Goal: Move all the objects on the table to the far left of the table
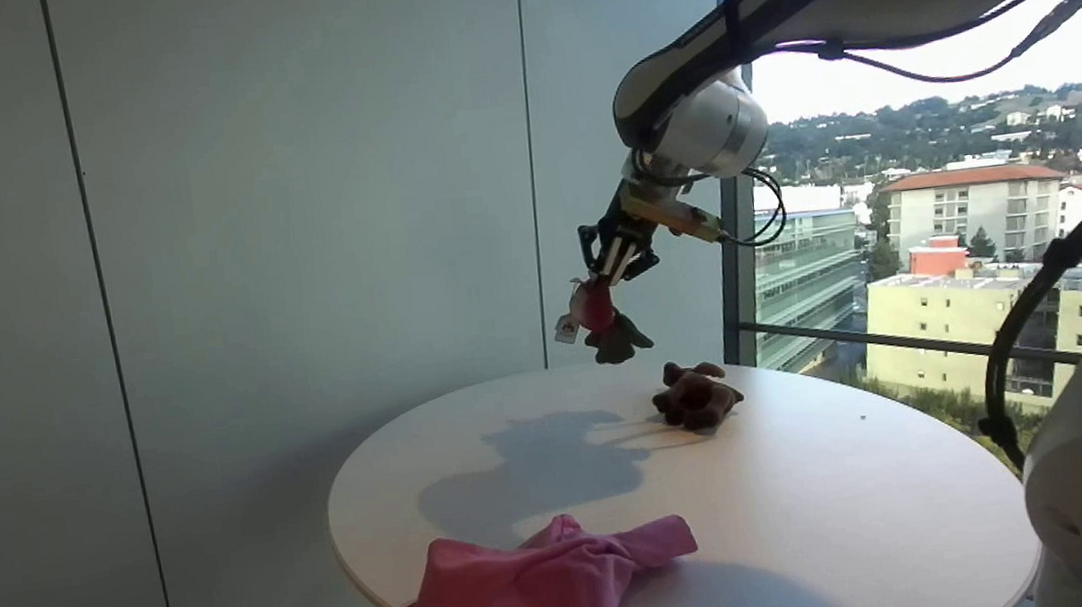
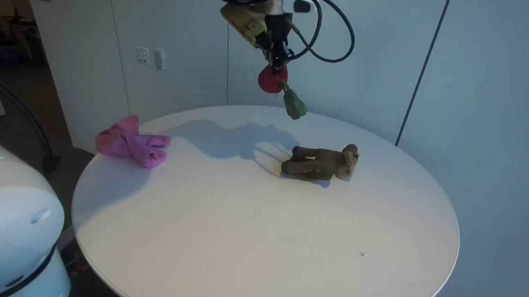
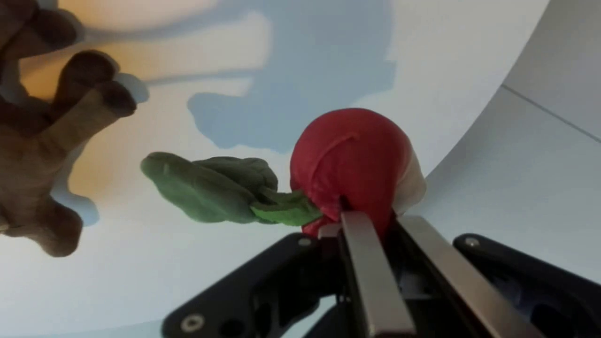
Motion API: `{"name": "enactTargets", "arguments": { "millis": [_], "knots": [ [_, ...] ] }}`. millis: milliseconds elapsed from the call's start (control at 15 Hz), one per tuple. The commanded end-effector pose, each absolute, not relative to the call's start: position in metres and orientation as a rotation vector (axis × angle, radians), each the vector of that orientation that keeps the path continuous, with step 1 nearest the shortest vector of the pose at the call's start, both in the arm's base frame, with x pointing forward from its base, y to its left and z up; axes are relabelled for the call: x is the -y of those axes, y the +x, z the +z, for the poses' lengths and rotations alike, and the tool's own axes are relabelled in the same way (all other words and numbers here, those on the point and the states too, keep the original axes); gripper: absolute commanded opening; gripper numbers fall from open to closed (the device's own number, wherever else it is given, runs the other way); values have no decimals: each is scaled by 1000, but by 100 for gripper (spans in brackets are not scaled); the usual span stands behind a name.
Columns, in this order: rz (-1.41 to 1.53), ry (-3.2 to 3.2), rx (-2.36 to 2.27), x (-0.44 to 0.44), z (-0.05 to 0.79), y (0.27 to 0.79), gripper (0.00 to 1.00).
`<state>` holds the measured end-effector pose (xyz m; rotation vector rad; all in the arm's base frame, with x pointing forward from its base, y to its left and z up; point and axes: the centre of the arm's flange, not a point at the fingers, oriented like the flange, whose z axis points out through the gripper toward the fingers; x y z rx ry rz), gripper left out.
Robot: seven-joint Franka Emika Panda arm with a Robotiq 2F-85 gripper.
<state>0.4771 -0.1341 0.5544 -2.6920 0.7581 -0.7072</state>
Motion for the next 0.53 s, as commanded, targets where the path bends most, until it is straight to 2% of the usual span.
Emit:
{"name": "enactTargets", "arguments": {
  "millis": [0,467],
  "knots": [
    [-574,-2612,-561,108,567,474,11],
    [-167,-2575,-154,32,521,448,11]
  ]
}}
